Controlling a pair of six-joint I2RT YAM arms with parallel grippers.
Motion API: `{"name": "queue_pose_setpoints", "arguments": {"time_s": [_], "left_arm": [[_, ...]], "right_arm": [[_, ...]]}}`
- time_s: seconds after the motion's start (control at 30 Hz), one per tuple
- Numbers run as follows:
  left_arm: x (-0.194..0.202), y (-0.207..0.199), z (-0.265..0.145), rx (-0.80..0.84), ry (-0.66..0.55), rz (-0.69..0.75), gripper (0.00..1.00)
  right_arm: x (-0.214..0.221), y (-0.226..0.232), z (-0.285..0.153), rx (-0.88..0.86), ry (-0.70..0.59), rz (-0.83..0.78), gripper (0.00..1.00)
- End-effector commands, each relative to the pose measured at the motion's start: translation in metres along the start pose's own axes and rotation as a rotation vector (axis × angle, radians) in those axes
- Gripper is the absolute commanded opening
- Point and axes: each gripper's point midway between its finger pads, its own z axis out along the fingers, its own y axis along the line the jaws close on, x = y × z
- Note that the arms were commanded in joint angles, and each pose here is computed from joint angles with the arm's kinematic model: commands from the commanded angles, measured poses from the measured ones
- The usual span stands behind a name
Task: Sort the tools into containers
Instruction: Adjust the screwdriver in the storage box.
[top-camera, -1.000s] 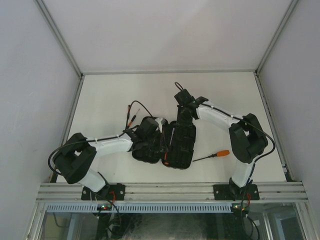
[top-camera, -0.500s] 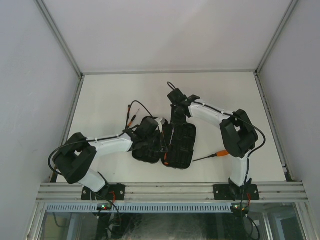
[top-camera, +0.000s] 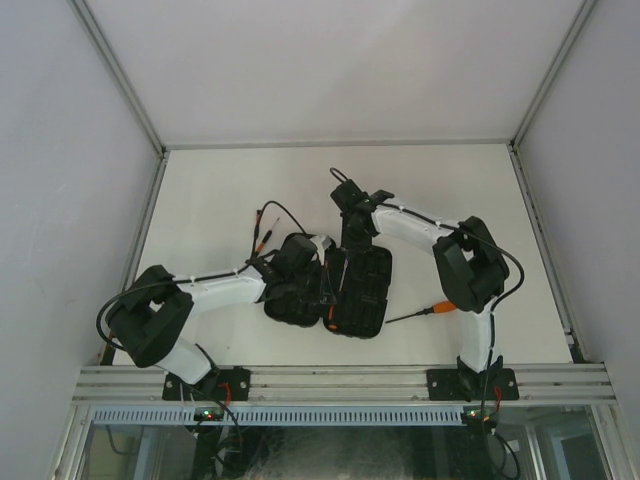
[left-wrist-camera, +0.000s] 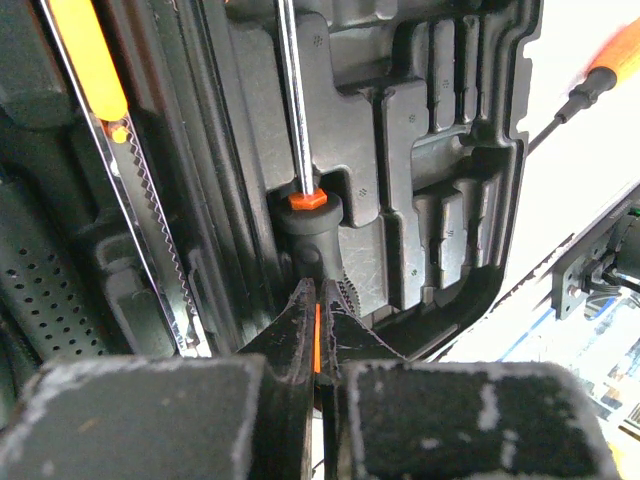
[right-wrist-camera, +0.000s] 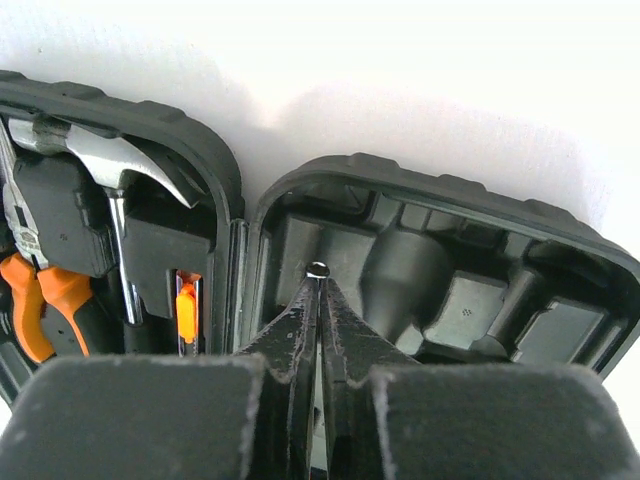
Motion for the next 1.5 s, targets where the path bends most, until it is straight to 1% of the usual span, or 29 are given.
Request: {"name": "queue_pose_setpoints", "arguments": {"time_s": [0.0,0.4,0.7,0.73,0.83,0.97,1.3,1.4,1.47], "left_arm": [[0.051,0.062,0.0,-0.221,0.177,0.011,0.0],[0.05,0.061,0.0,-0.22,0.177,0.023,0.0],[0.051,0.065,0.001,-0.237,0.186,0.029,0.0],[0.052,0.067,0.0,-0.256,0.196,0.033,0.0],[0.054,0.074,-0.001,-0.299,0.209,0.04,0.0],[0.059,0.089,-0.008,-0.392,0.238,0.056,0.0],[0.075,0.116,-0.016,-0.552,0.287,0.076,0.0],[0.075,0.119,-0.017,-0.565,0.284,0.076,0.0],[0.07,0.114,-0.018,-0.55,0.26,0.08,0.0]], "right_arm": [[-0.005,0.005,0.001,0.023,-0.013,-0.013,0.0],[0.021,-0.005,0.018,0.092,0.093,-0.05,0.0],[0.081,-0.039,0.058,0.222,0.254,-0.076,0.0],[0.093,-0.043,0.067,0.242,0.283,-0.082,0.0],[0.106,-0.044,0.074,0.254,0.314,-0.092,0.0],[0.114,-0.047,0.079,0.269,0.335,-0.095,0.0],[0.133,-0.053,0.091,0.281,0.376,-0.091,0.0],[0.138,-0.053,0.094,0.277,0.385,-0.09,0.0],[0.132,-0.051,0.091,0.264,0.369,-0.09,0.0]]}}
